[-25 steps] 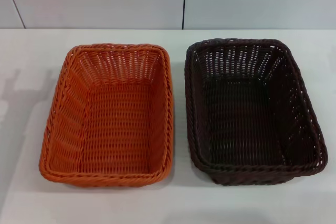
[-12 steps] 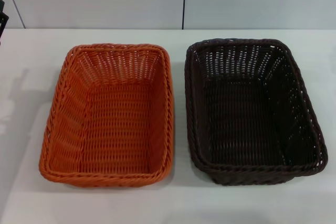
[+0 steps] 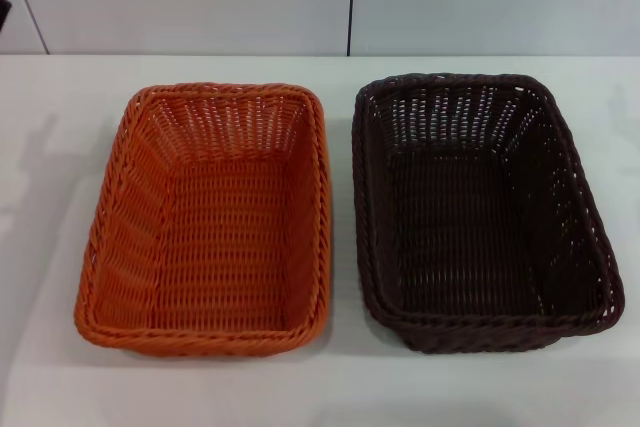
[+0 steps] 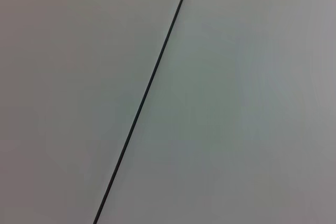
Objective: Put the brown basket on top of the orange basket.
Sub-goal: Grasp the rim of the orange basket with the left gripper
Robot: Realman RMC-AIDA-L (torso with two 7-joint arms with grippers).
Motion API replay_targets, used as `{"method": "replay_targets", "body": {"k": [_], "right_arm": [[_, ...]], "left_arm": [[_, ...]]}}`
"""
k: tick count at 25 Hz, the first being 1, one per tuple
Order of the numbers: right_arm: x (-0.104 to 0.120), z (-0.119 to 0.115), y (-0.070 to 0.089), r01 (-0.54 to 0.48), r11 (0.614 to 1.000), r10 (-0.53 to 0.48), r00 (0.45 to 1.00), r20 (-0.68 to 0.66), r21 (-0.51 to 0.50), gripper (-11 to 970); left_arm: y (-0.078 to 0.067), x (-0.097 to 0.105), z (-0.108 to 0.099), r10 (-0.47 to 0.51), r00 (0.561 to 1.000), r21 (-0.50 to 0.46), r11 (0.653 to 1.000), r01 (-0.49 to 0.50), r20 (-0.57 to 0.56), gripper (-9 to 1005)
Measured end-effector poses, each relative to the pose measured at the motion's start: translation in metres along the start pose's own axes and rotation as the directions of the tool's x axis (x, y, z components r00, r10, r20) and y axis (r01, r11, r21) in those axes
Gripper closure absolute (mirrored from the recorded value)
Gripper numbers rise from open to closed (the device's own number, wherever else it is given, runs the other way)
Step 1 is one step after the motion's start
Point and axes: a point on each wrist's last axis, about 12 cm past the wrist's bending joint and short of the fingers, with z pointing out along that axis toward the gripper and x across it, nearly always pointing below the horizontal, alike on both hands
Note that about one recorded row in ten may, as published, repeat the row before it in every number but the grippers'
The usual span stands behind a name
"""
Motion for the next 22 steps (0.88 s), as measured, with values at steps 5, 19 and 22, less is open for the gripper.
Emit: {"method": "replay_targets", "body": {"k": [5,19,22], "right_arm": [[0.002,-0.002,-0.001,-0.062,0.998,0.062,0.998,-0.009,0.011,334],[0.007,-0.010,-0.009,-0.075,0.996,0.077,0.997,-0.029,0.040,335],[0.007,-0.010,-0.009,-0.075,0.996,0.076,0.997,-0.030,0.040,335]], "left_arm": [[-0.001,-0.013,0.040,-0.027,0.999,0.065,0.997,0.029,-0.026,137],[-0.021,-0.078,0.131,0.090,0.717,0.335,0.919,0.208,-0.692,136],[-0.024,-0.091,0.131,0.133,0.598,0.330,0.915,0.233,-0.790,136]]}}
